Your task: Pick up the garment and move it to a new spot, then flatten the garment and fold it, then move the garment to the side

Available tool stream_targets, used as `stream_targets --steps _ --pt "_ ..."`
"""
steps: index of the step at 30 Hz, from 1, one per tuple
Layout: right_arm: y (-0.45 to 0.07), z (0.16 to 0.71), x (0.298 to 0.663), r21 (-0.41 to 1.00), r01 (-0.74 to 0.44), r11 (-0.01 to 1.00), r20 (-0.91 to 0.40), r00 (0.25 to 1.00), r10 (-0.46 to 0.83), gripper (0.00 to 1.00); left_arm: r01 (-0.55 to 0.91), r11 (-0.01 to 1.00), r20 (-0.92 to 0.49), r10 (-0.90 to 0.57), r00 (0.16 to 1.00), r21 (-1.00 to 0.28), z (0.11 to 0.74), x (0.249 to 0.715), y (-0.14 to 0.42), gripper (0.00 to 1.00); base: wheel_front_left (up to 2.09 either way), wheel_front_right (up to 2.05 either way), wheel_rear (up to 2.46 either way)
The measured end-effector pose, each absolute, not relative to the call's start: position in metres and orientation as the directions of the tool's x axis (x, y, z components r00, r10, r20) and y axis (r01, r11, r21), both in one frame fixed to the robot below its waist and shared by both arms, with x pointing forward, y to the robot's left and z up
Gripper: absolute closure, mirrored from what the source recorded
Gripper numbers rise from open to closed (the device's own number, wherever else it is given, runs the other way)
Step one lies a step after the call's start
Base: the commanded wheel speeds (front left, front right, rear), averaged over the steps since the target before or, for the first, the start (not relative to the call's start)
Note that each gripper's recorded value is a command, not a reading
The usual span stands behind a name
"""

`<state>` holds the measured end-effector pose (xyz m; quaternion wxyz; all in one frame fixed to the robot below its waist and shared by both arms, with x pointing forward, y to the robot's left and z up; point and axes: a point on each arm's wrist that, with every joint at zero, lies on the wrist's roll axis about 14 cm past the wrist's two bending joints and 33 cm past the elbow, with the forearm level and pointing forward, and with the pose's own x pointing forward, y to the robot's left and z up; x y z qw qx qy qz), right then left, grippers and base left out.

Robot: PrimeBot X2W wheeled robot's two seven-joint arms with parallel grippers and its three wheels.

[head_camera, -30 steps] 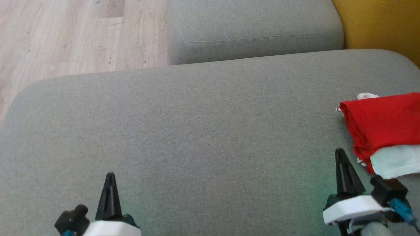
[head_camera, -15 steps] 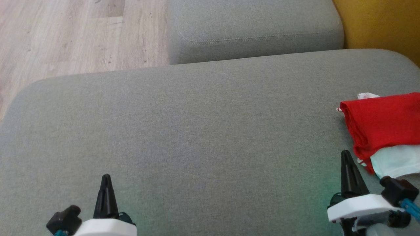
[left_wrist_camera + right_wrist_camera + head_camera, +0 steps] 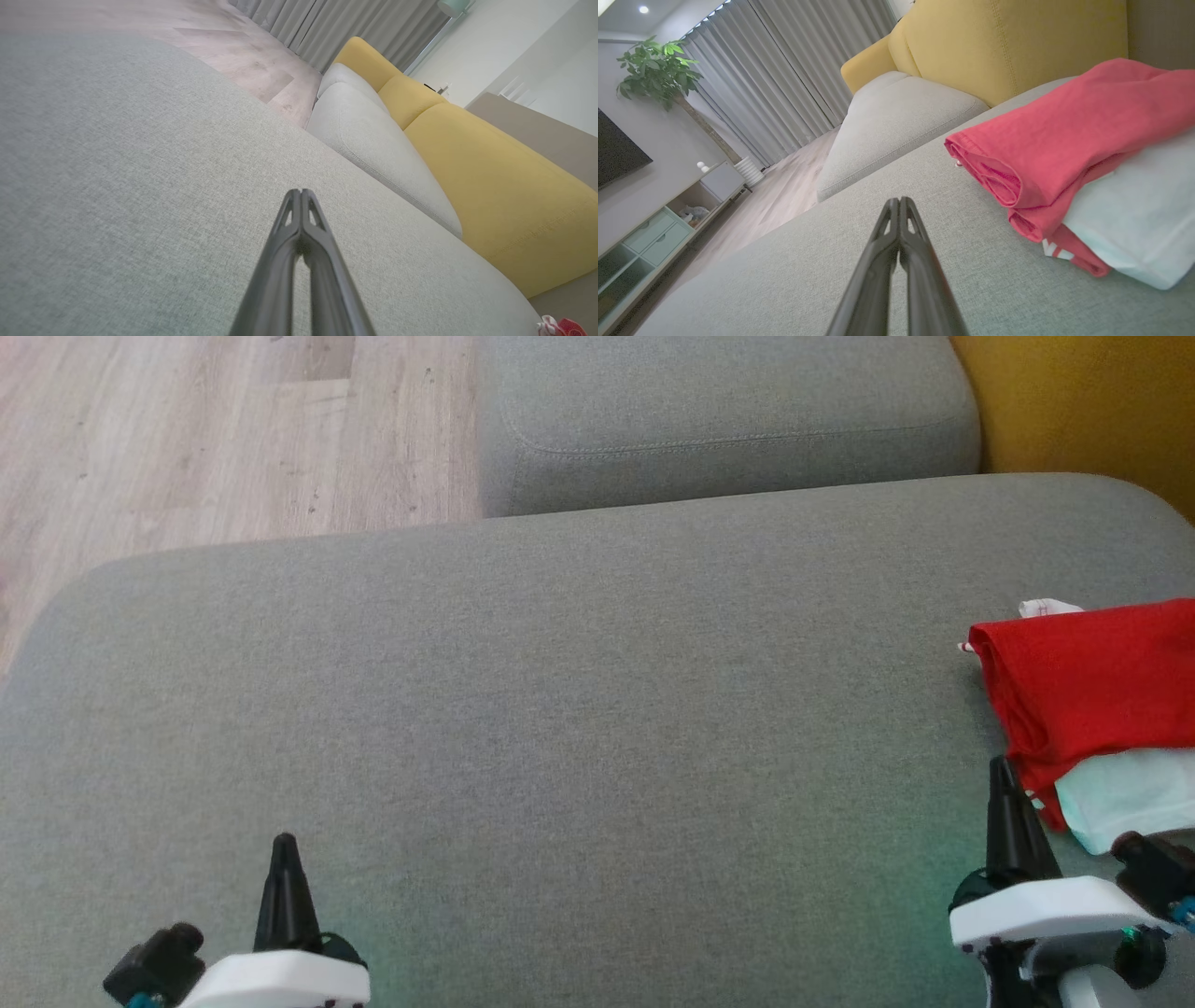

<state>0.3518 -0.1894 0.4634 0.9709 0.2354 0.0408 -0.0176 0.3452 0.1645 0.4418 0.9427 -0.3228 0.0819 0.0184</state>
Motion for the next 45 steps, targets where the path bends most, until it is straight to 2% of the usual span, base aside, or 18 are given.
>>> stream_targets --steps 14,45 --pt "-0.194 0.459 0.352 0.587 0.097 0.804 -0.118 0.992 -0.034 1.0 -0.13 0.703 -0.186 -0.003 0.983 -0.699 0.442 0.348 0.171 1.0 0.0 0.0 0.0" --pt "-0.201 0.459 0.358 0.833 0.149 0.533 -0.146 0.988 -0.049 1.0 -0.154 0.455 -0.177 -0.008 0.984 -0.877 0.452 0.36 0.178 1.0 0.0 0.0 0.0"
